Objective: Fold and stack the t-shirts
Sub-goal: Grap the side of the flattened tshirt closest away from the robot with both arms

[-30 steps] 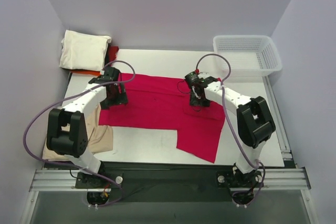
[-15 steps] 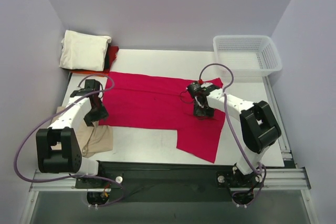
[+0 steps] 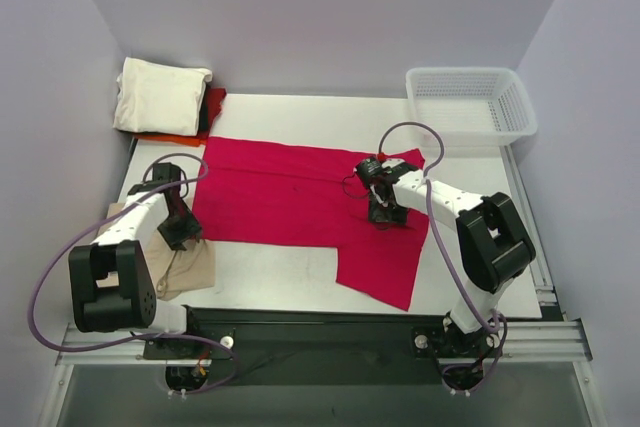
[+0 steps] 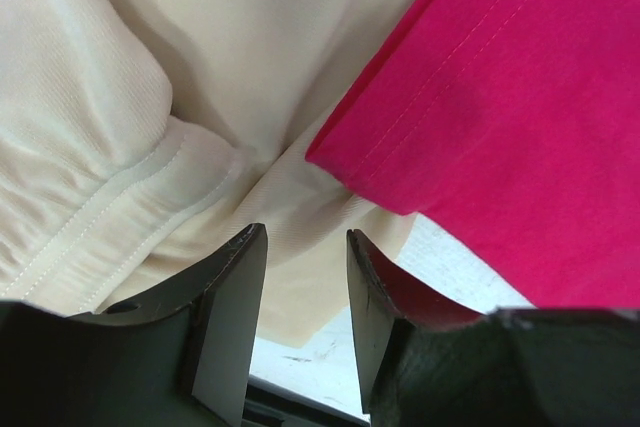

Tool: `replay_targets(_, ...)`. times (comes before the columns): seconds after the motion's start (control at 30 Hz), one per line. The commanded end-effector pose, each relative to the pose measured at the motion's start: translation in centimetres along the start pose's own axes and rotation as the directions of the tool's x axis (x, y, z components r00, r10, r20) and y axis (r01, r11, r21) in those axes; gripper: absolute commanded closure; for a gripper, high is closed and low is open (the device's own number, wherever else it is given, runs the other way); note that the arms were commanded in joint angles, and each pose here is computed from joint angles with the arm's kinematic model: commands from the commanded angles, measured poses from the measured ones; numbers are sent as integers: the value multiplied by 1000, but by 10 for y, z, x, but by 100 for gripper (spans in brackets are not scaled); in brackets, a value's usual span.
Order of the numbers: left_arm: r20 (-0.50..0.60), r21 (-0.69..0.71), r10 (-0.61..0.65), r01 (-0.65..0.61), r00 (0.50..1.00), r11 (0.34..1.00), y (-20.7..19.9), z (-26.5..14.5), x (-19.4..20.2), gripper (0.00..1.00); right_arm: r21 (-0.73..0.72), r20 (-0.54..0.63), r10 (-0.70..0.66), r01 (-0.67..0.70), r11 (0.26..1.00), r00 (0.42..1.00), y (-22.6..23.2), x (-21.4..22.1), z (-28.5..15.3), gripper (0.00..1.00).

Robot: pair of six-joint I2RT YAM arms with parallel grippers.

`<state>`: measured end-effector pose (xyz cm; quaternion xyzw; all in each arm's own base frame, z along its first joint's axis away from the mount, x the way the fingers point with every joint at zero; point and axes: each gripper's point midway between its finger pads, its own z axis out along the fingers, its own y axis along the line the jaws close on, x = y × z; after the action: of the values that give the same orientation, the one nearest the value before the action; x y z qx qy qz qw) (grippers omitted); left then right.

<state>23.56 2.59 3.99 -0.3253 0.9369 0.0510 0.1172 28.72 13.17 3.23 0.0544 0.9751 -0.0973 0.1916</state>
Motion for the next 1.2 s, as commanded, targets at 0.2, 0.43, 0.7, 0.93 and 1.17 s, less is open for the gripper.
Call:
replay_targets(0.2,51,78,-46,42,998,996,-14,1,-22,52,14,-4,-13,13,1000,1000,-4,0,-8,58)
replay_targets(0.43,52,82,-48,43,998,996,-18,12,-31,52,7,-10,-28,28,1000,1000,0,-3,-8,58)
replay_targets(0.7,57,97,-61,55,997,994,-21,15,-42,52,3,-15,-38,38,999,999,6,-11,-8,58)
replay_targets(0.93,49,97,-53,48,997,994,-24,18,-48,55,7,-29,-41,41,999,999,9,-8,-4,58)
replay_targets(1.17,46,96,-51,46,998,994,-27,20,-52,58,8,-34,-47,47,999,998,11,-7,-2,58)
